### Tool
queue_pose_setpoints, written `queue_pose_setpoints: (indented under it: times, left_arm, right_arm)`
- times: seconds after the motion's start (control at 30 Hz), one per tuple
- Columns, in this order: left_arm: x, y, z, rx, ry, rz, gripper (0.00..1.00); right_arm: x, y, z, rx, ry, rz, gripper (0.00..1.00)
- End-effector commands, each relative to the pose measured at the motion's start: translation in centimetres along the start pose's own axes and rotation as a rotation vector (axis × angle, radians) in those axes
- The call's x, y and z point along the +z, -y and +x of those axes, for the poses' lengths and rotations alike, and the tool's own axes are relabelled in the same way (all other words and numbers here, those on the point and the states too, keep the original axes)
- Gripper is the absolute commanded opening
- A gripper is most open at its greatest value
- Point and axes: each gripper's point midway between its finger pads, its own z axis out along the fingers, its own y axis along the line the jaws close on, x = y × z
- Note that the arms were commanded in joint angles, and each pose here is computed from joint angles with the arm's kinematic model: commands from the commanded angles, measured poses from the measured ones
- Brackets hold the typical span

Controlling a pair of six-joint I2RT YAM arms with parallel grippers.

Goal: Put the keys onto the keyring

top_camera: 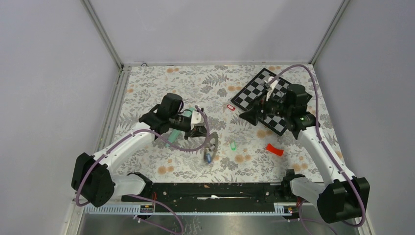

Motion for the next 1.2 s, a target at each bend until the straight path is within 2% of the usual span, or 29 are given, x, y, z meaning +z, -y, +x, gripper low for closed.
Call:
queue_pose_setpoints:
  times: [0.0,0.23,0.33,0.5,0.77,1.17]
  left_arm:
    - [0.0,-0.8,-6.8,-0.031,0.283,0.072,0.0]
    - [0.1,-2.0,-8.9,-0.117,0.386,0.09,0.0]
    - [0.1,-2.0,-9.4,-0.157,0.417,0.1,0.0]
    - [0.1,-1.8,-9.7,-0.186,0.461,0.113,0.0]
    - [0.5,-1.8,-9.3,-0.219,0.474,0.107,0.0]
    - [1.1,-1.8,-8.9,-0.239,0.468,0.101,0.0]
  right_arm:
    - [1.7,-5.0,-1.8,-0.084,0.01,-0.226,0.99]
    - [2.5,-8.6,-0.4,-0.123,-0.028,-0.392,0.99]
    - [2.8,-9.4,-0.2,-0.13,-0.038,-0.431,0.92]
    - [3.9,-9.5,-0.4,-0.15,-0.043,-0.425,0.74]
    - [5.0,-10.2,-0.6,-0.183,-0.045,-0.447,0.55]
    - [5.4,-11.6,0.4,-0.201,-0.067,-0.502,0.43]
